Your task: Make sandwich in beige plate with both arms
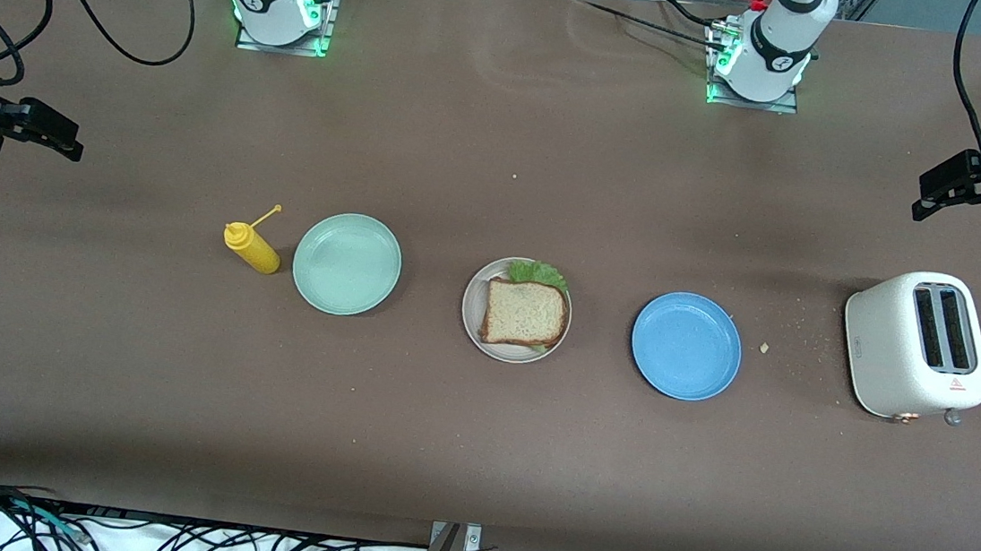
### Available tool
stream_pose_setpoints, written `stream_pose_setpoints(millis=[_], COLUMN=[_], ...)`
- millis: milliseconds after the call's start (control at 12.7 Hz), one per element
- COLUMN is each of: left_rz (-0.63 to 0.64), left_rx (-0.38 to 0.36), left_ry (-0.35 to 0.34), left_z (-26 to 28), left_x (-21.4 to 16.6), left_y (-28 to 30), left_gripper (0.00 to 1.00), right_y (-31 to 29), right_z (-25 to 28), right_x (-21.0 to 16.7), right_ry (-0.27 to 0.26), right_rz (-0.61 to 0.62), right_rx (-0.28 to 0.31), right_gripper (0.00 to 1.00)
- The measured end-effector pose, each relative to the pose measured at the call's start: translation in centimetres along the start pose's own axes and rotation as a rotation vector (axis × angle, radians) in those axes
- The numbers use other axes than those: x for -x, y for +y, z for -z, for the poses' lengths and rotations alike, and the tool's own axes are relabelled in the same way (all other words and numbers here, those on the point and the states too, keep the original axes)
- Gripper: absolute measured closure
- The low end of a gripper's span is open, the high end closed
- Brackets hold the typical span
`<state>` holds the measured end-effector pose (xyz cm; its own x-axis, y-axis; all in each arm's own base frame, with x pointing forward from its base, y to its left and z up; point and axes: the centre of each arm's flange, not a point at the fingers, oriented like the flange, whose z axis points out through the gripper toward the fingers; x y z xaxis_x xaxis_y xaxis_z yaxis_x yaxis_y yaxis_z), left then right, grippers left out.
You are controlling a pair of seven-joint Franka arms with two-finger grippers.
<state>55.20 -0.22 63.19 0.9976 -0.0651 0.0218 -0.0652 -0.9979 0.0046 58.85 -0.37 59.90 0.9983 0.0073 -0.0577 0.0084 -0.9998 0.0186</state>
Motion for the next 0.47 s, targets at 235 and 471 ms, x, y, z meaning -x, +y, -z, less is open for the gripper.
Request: stream_pose_setpoints(millis=[235,471], left_rz=[-0.004,-0.004], left_rx=[0.000,0.000], left_ry=[0.000,0.000], left_z=[0.00,0.00], left_x=[-0.01,-0.01], left_y=[0.23,0.24], left_gripper=[0.00,0.00], right_y=[0.01,0.01], right_z=[0.00,0.00], right_x=[0.00,0.00], right_ry=[0.000,0.000], right_rz=[0.000,0.000], right_rx=[0.000,0.000], right_gripper=[0.00,0.00])
